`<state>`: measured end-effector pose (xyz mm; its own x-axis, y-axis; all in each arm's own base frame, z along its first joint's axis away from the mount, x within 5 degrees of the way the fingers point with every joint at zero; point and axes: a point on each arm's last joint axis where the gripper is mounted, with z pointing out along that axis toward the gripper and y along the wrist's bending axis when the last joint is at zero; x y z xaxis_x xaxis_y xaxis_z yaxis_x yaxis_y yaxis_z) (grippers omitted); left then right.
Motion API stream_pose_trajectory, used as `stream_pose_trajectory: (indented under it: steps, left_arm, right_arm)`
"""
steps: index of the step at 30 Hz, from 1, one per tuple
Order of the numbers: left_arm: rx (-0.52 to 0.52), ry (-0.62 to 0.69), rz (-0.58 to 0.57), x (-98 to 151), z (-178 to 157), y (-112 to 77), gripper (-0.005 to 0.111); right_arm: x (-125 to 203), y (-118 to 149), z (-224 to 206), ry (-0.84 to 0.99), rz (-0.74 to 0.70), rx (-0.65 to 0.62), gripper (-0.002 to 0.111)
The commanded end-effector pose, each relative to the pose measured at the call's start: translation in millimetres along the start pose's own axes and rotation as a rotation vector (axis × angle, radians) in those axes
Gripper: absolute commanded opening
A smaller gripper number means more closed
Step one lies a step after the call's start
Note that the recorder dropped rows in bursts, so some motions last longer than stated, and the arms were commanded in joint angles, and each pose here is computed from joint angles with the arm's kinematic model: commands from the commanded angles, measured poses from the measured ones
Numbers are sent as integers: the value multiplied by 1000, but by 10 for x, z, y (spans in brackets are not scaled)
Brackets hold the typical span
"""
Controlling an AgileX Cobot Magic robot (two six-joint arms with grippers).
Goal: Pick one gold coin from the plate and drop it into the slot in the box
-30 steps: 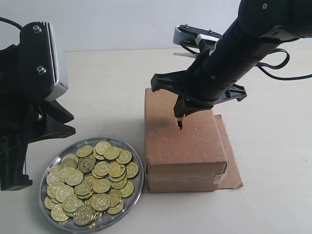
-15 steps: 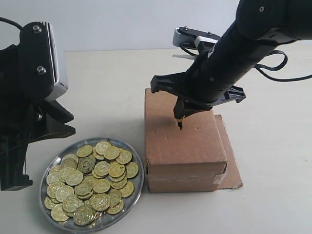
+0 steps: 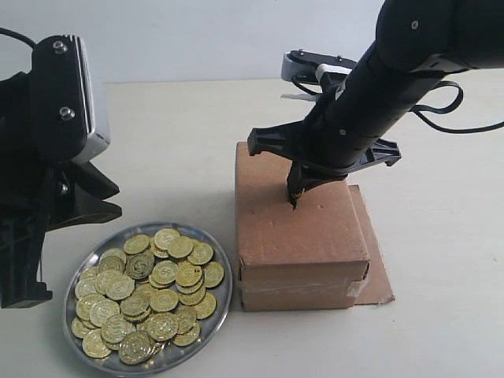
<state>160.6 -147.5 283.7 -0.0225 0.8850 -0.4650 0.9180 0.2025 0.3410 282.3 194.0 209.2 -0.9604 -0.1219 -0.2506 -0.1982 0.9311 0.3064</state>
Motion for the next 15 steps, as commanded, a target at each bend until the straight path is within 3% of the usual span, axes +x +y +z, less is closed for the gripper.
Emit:
stream_pose_trajectory:
  steps: [1,4,10,15]
  left_arm:
    - [-9,-7,-12,-1,-26,9,22]
    - [-9,-7,-12,-1,-26,9,22]
    - [-9,-7,-12,-1,-26,9,22]
    - [-9,-7,-12,-1,-26,9,22]
  right_arm:
    - [-35,1,-24,-22,1,-4,0]
    - [-44,18,-24,-32,21,-23,4]
    - [-55,41,-37,-40,39,-45,30]
    - [-66,57,-114,-72,18,-53,32]
